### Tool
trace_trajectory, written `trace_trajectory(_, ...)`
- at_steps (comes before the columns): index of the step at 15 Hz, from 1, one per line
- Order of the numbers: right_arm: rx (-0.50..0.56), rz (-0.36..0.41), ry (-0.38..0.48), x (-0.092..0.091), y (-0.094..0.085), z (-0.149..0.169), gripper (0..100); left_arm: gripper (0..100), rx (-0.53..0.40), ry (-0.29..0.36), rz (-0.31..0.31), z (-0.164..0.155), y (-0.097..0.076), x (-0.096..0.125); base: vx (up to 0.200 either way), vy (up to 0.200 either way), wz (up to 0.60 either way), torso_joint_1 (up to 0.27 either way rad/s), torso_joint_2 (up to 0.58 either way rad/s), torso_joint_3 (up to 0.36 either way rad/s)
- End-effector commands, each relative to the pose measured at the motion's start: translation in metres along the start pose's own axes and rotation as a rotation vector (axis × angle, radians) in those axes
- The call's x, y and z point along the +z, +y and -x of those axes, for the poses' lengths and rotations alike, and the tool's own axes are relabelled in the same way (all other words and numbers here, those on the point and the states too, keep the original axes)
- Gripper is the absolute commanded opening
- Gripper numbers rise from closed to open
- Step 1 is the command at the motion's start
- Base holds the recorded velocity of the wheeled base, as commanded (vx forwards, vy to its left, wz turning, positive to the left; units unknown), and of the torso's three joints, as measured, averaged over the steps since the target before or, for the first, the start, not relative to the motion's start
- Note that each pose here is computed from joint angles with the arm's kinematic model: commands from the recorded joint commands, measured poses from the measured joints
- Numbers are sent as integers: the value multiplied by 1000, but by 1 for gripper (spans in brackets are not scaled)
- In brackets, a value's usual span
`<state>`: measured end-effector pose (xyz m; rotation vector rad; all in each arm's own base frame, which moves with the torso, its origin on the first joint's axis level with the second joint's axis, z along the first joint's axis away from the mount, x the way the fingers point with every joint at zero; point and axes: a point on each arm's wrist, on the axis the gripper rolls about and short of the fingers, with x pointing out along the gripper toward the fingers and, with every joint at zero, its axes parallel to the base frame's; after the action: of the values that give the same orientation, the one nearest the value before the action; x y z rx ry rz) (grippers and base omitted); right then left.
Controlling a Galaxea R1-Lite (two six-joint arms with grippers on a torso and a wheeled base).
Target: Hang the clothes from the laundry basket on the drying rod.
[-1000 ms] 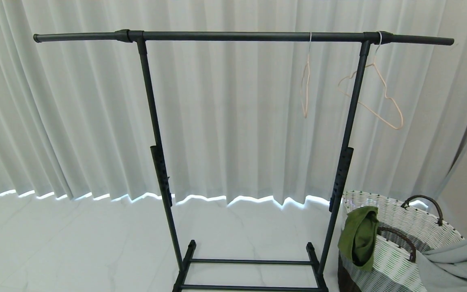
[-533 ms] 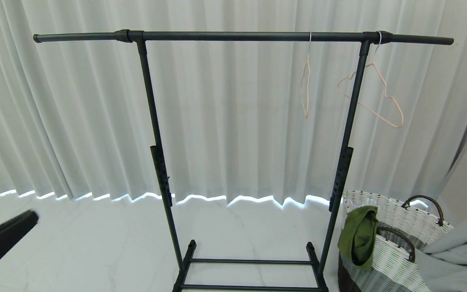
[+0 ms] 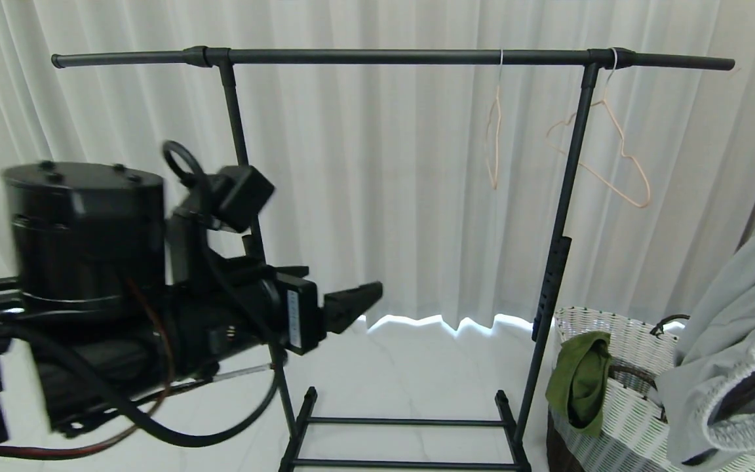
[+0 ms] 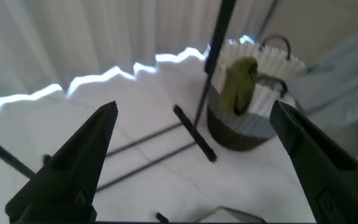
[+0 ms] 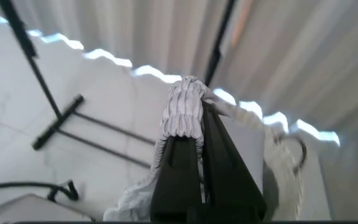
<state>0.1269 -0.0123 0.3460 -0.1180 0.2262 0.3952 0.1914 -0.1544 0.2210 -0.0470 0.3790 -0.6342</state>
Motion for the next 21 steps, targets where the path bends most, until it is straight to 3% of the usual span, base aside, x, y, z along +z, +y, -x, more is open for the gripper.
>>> trace_trajectory(1,80,8,-57,25,-2,-9,0,100,-36,131,-3,-39,-16,-24,0,0,0,0,0,0)
trace_trajectory(3,197,-34,-82,34,14,-11,0,100,-87,183,10,-48,-34,-36,0,0,0,0,0,0)
trace_trajectory(6,293,-54,-2,8,29,-22,0,100,-183,216,65,-59,-71,-44,0,0,0,0,0,0)
trace_trajectory(8,302,-60,18,-6,31,-25,0,100,-241,225,107,-70,-97,-48,0,0,0,0,0,0)
trace_trajectory(11,277,-53,36,-20,33,-24,0,100,-361,263,167,-84,-156,-57,0,0,0,0,0,0)
trace_trajectory(15,281,-43,40,-28,37,-17,0,100,-415,275,188,-117,-208,-72,0,0,0,0,0,0)
trace_trajectory(17,280,-40,32,-27,38,-14,0,100,-391,256,192,-141,-219,-78,0,0,0,0,0,0)
trace_trajectory(20,279,-40,31,-28,38,-13,0,100,-333,254,199,-165,-219,-92,0,0,0,0,0,0)
trace_trajectory(21,278,-39,29,-27,38,-13,0,100,-275,260,197,-176,-214,-102,0,0,0,0,0,0)
